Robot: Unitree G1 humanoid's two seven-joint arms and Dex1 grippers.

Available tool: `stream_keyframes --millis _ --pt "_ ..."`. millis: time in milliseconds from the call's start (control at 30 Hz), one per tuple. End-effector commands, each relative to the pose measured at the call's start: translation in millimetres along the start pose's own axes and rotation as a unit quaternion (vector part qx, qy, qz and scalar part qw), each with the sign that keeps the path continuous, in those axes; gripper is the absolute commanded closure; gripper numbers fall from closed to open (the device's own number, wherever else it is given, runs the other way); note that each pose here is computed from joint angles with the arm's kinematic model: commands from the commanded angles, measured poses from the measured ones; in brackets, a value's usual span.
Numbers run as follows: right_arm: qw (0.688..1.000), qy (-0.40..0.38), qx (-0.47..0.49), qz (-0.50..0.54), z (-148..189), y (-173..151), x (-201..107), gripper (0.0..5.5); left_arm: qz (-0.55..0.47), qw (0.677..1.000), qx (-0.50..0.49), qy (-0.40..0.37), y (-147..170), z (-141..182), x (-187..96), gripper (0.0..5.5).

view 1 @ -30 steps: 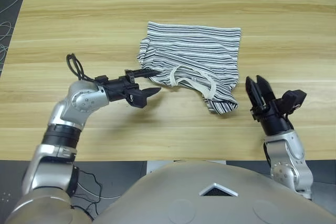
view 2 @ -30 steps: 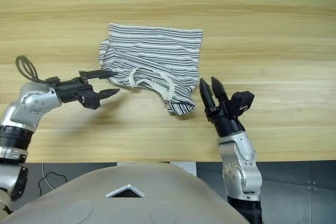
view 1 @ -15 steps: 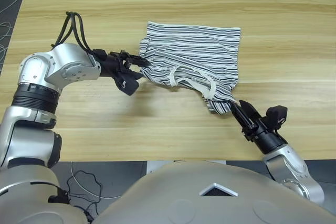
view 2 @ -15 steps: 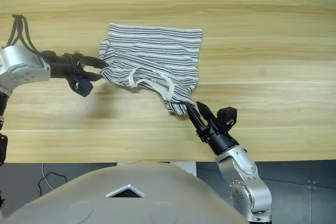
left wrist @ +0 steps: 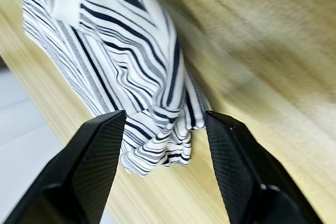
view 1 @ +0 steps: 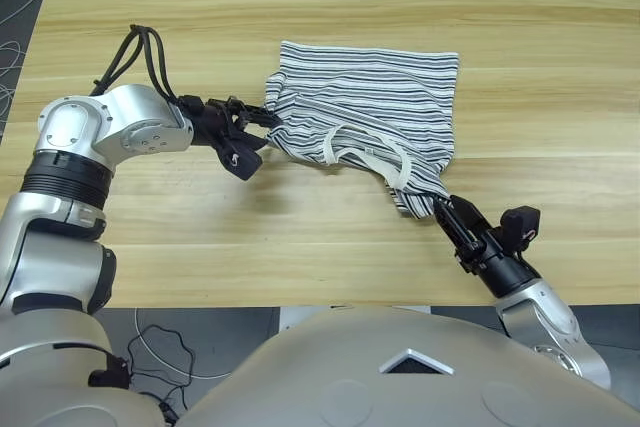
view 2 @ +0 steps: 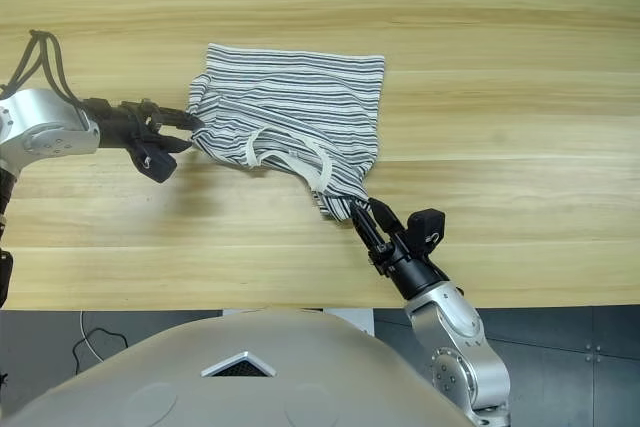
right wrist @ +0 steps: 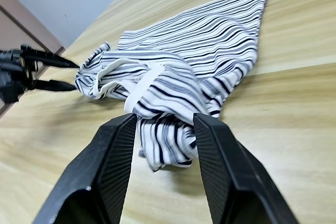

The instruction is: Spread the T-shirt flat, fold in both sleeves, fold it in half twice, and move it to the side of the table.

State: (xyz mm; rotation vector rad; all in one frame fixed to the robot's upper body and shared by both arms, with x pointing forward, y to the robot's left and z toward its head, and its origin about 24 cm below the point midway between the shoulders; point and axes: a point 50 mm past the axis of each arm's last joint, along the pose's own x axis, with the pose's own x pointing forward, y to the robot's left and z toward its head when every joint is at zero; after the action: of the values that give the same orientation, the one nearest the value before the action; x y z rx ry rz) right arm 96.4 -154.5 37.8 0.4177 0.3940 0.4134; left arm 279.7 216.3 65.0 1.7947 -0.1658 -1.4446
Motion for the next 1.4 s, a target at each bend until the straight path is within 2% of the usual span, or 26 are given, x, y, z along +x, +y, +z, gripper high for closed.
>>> stream_keyframes --millis 33,967,1133,1267,1400 --pt "1.0 0.018 -0.019 0.01 -10 7 -2 3.51 -0.004 1.0 0.01 0.008 2 -4 -2 2.74" --pt "0.999 0.019 -0.031 -0.001 -20 7 1 3.51 0.038 0.999 0.009 -0.014 11 1 11 2.74" --pt "0.999 0.006 -0.036 -0.02 -16 2 4 3.51 0.044 0.999 0.011 -0.021 13 2 21 3.45" --pt "0.995 -0.025 -0.052 -0.083 -7 -15 7 3.51 0.033 0.999 0.005 -0.034 6 7 27 4.06" --pt "0.995 -0.021 -0.061 -0.069 -6 -13 6 3.51 0.036 0.999 0.004 -0.037 5 8 27 4.61"
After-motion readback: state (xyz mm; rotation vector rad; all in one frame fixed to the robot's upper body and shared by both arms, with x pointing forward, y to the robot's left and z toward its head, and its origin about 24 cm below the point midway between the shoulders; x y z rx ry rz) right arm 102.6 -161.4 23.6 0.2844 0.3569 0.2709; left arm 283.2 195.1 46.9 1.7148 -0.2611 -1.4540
